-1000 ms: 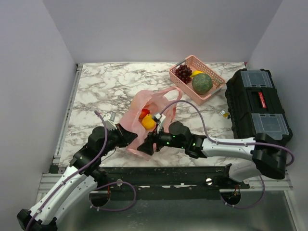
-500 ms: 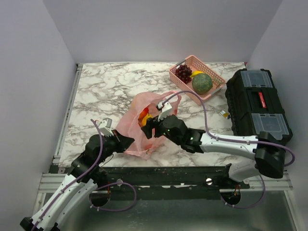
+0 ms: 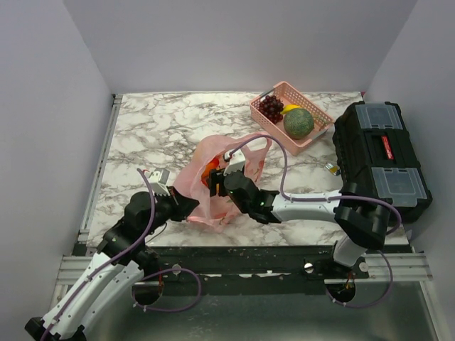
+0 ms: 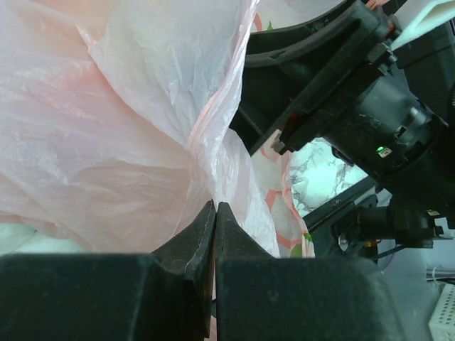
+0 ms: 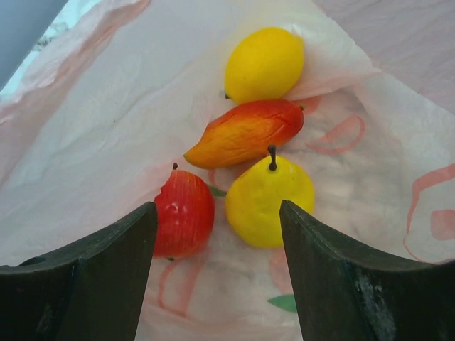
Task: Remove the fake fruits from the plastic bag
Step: Take out the fake fruit from the plastic bag.
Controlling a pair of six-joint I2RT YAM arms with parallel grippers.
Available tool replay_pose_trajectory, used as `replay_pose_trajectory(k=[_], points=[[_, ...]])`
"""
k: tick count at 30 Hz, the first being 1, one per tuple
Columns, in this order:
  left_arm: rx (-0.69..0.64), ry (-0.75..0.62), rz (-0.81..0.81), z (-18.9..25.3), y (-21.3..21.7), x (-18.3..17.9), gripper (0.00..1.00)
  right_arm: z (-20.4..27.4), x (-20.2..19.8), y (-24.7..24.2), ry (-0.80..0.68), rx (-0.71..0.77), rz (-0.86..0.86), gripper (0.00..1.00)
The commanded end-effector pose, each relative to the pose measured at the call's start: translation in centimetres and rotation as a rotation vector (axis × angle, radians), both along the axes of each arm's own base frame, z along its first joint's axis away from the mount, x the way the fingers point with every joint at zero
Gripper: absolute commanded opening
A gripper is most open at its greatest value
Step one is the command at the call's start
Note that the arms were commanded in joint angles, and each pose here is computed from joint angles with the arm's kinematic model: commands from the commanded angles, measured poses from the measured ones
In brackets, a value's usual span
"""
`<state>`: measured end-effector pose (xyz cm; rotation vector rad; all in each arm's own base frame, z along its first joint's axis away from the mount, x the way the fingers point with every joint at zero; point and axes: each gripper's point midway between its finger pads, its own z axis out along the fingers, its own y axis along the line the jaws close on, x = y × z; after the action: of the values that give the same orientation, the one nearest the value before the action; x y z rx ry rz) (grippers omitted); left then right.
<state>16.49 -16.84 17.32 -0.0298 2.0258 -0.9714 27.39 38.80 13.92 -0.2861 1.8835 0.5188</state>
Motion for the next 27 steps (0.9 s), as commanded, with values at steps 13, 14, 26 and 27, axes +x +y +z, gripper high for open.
replay_pose_trajectory(k=[13, 14, 26, 27], points=[[-0.037, 0.037, 0.048, -1.2, 0.7, -0.4, 0.00, -3.0, 5.4, 0.6, -0.049, 0.004, -0.119, 0.69], [-0.025, 0.039, 0.048, -1.3, 0.8, -0.5, 0.00, -3.3, 5.6, 0.9, -0.043, 0.006, -0.104, 0.68], [0.029, 0.004, 0.055, -0.3, 1.2, 0.2, 0.00, -4.2, 5.1, 2.9, -0.027, -0.030, 0.017, 0.38], [0.039, 0.007, 0.058, -0.4, 1.3, 0.2, 0.00, -4.0, 5.0, 2.8, -0.025, -0.032, 0.017, 0.35]])
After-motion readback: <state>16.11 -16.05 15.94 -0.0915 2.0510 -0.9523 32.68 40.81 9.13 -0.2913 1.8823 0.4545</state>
